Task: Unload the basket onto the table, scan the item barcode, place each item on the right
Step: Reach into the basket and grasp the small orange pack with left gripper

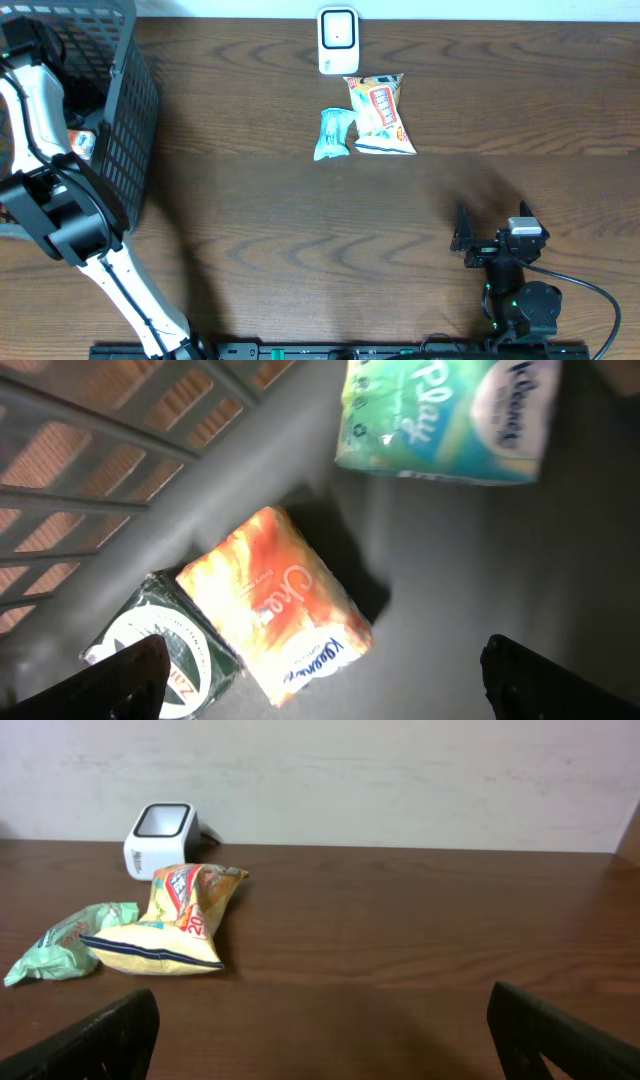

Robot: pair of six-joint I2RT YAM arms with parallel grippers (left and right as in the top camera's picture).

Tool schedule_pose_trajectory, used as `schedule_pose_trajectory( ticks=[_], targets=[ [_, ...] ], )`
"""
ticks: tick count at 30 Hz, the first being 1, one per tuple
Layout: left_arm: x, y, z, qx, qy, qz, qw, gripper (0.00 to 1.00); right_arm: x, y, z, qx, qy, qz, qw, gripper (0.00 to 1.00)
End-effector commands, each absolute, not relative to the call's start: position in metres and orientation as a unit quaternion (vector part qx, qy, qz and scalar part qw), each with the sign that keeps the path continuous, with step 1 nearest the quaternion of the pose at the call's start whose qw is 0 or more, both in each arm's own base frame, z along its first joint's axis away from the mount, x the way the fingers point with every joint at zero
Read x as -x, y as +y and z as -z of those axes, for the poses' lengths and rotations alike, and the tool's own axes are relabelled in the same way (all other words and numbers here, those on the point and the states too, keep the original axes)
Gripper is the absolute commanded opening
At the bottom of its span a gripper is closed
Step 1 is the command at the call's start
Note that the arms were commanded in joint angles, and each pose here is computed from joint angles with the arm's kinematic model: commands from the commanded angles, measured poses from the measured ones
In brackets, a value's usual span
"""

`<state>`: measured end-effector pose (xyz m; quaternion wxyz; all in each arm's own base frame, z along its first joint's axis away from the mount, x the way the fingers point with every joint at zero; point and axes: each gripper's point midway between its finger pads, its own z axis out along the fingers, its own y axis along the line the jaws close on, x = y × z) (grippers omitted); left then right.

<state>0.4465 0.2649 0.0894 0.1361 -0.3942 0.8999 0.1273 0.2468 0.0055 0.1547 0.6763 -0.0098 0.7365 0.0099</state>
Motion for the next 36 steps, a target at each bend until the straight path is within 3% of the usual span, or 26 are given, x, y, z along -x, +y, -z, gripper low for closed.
schedule_pose_trajectory(
  ticks=[1,4,9,21,23,27,30,31,36],
  targets=[
    [-0.442,0.274,-0.08,0.409,0.892,-0.144,0.126,0.98,-0.247,0.005,-0.153,0.003,0.738,-0.013,0.674,0.99],
    [-0.437,0.275,-0.07,0.427,0.885,-0.142,0.119,0.99,-0.247,0.005,-0.153,0.003,0.738,-0.013,0.674,0.99],
    [-0.429,0.285,-0.067,0.451,0.873,-0.141,0.117,0.88,-0.247,0.005,-0.153,0.003,0.738,-0.013,0.674,0.99],
    [-0.419,0.283,-0.042,0.453,0.875,-0.139,0.1,0.79,-0.247,0.005,-0.153,0.003,0.738,-0.013,0.674,0.99],
    [-0.419,0.283,-0.04,0.453,0.875,-0.139,0.099,0.69,-0.247,0.005,-0.153,0.003,0.738,-0.013,0.674,0.99],
    [-0.418,0.283,-0.039,0.444,0.88,-0.141,0.096,0.39,-0.247,0.005,-0.153,0.003,0.738,-0.013,0.674,0.99],
    [-0.415,0.281,-0.04,0.431,0.887,-0.142,0.087,0.24,-0.247,0.005,-0.153,0.003,0.738,-0.013,0.674,0.99],
    [-0.412,0.28,-0.041,0.431,0.888,-0.141,0.083,0.11,-0.247,0.005,-0.153,0.003,0.738,-0.013,0.674,0.99],
    [-0.402,0.274,-0.063,0.43,0.888,-0.141,0.077,0.07,-0.247,0.005,-0.153,0.003,0.738,-0.013,0.674,0.99]
  ],
)
